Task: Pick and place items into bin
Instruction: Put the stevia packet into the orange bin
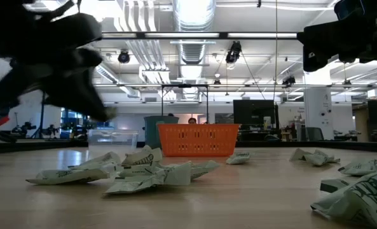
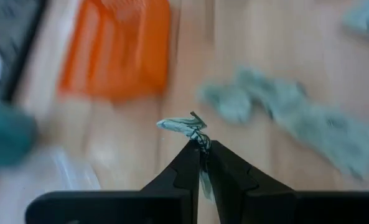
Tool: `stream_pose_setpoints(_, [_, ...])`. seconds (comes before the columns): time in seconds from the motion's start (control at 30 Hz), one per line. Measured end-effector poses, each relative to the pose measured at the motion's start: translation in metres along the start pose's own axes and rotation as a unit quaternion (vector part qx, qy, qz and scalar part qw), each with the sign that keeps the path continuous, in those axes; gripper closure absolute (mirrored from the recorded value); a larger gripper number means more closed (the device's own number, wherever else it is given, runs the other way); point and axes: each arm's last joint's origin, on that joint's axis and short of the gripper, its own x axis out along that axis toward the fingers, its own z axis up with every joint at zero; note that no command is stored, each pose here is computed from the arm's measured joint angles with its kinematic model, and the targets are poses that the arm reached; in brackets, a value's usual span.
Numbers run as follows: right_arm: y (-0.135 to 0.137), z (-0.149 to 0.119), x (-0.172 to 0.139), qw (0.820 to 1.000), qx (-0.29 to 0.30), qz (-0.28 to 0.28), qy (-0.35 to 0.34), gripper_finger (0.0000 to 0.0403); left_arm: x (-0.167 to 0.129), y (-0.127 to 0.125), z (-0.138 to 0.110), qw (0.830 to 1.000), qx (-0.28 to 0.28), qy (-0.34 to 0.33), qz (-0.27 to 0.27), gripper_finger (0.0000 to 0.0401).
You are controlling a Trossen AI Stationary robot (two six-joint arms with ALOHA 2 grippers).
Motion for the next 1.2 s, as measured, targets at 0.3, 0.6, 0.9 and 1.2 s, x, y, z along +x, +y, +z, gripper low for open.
stream_pose_setpoints(0.3, [0.000, 0.000, 0.000, 1.000, 0.010, -0.006, 0.000, 0.0335, 0.037, 0.054, 0.030, 0.998, 0.029, -0.062, -0.005, 0.0386])
stream_pose_setpoints(0.6, [0.000, 0.000, 0.000, 1.000, 0.023, -0.006, 0.002, 0.0335, 0.062, 0.108, 0.038, 0.990, -0.027, -0.127, -0.056, 0.0386])
stream_pose_setpoints(0.9, [0.000, -0.001, 0.000, 0.999, 0.032, -0.006, 0.002, 0.0335, 0.067, 0.120, 0.035, 0.984, -0.054, -0.148, -0.088, 0.0385])
stream_pose_setpoints(1.2, [0.000, -0.001, 0.000, 0.999, 0.033, -0.006, 0.002, 0.0335, 0.074, 0.118, 0.036, 0.982, -0.057, -0.161, -0.083, 0.0337])
